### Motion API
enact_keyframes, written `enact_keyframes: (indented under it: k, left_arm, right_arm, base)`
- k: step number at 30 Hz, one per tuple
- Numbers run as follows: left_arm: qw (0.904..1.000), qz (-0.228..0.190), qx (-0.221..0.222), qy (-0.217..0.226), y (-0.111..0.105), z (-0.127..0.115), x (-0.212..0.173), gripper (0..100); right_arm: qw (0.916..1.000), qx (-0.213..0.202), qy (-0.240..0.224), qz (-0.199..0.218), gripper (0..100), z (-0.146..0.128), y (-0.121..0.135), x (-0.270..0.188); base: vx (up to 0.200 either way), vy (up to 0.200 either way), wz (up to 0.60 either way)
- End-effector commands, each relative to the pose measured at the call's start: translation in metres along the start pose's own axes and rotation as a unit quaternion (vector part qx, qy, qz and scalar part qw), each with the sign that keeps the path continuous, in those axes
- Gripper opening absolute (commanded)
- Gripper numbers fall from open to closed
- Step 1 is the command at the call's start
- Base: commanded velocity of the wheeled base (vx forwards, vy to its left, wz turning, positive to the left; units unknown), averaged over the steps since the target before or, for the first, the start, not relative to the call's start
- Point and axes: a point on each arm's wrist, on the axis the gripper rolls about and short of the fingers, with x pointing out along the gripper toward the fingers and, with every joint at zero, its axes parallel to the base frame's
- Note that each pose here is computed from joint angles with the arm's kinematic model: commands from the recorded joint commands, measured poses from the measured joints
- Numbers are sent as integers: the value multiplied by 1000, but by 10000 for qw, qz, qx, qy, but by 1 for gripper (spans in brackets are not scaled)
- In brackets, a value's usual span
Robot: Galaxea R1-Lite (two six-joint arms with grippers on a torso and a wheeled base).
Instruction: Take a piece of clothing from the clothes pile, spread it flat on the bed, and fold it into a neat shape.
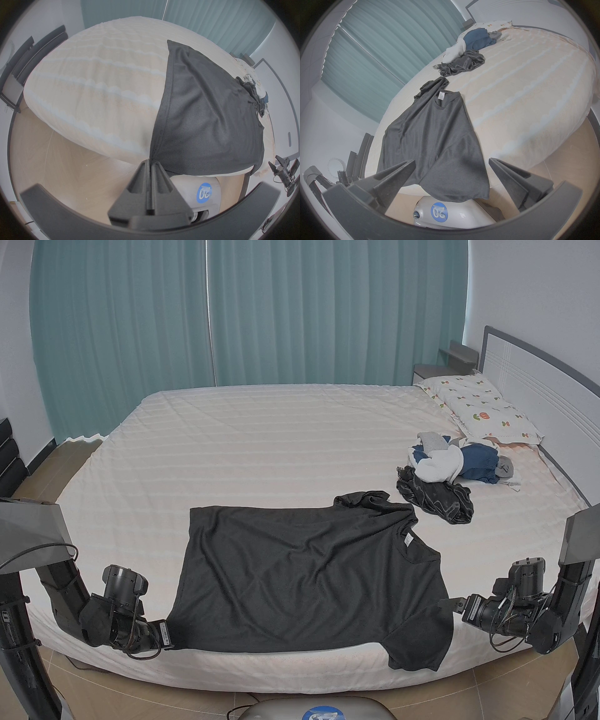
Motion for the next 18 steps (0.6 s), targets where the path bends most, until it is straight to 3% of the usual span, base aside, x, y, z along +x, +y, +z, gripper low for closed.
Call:
enact_keyframes:
  k: [1, 9, 18]
  left_arm:
    - [10000, 68, -26, -8, 4, 1, 0, 0]
    - [9997, 168, 67, 192, 6, -1, 0, 0]
    - [9998, 159, 17, 154, 6, 2, 2, 0]
  right_arm:
    - [9999, 25, 102, -110, 100, -3, -6, 3]
    - [9992, 30, 269, -309, 100, -9, -18, 10]
    - [9994, -5, 344, -34, 100, -6, -17, 26]
  base:
    - [0, 0, 0]
    - [0, 0, 0]
    - [0, 0, 0]
